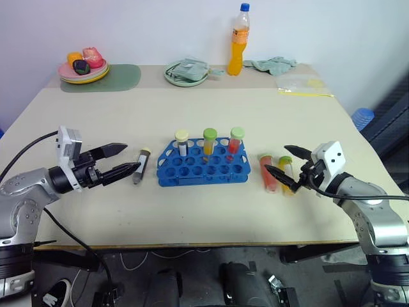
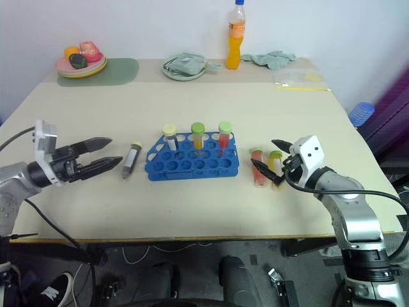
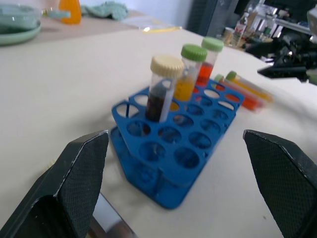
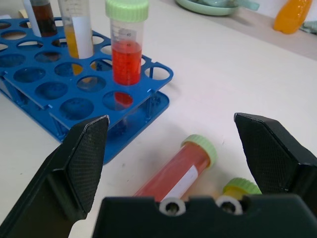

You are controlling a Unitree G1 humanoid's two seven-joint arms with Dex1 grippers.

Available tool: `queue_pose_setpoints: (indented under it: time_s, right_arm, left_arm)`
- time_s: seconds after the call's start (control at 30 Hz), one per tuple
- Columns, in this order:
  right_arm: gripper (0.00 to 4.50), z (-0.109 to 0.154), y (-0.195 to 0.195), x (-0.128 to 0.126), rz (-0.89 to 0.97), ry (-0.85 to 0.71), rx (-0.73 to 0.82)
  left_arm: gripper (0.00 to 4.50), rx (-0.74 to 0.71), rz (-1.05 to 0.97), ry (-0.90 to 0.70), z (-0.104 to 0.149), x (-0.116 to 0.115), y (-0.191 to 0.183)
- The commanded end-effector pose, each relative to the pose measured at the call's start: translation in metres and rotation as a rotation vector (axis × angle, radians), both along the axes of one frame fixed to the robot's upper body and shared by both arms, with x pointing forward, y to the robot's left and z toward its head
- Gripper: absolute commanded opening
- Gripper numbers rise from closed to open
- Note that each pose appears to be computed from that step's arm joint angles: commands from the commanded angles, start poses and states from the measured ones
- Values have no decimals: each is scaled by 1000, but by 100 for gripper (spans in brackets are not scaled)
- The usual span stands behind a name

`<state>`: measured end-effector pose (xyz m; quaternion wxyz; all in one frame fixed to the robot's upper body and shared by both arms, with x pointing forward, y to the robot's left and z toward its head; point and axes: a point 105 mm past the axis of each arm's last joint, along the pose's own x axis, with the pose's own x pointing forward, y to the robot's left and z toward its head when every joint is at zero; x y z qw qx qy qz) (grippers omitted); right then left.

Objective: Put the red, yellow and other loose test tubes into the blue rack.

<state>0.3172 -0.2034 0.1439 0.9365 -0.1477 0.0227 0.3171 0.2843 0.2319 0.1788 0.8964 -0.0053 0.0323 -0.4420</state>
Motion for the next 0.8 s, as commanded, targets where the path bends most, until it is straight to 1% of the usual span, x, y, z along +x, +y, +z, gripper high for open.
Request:
queue_pose_setpoints:
  time_s: [0.03, 0.27, 0.5, 0.6, 0.67, 0.8]
  right_arm:
    - [450, 13, 1, 2, 17, -51, -10]
    - [450, 14, 0, 2, 16, -44, -29]
    - [450, 21, -11, 3, -21, -51, -55]
    - [450, 27, -12, 1, -48, -58, -44]
    - [450, 34, -4, -1, -34, -56, -9]
    - [450, 34, -9, 1, -81, -44, -11]
  left_arm:
    - [446, 0, 5, -52, 14, -4, 1]
    - [446, -13, 7, -63, 18, -4, -9]
    - [446, -45, -31, -83, 20, 6, -31]
    - [446, -55, -50, -78, 18, 9, -34]
    - [446, -59, -62, -77, 20, 8, -34]
    - [446, -60, -76, -60, 13, 6, -34]
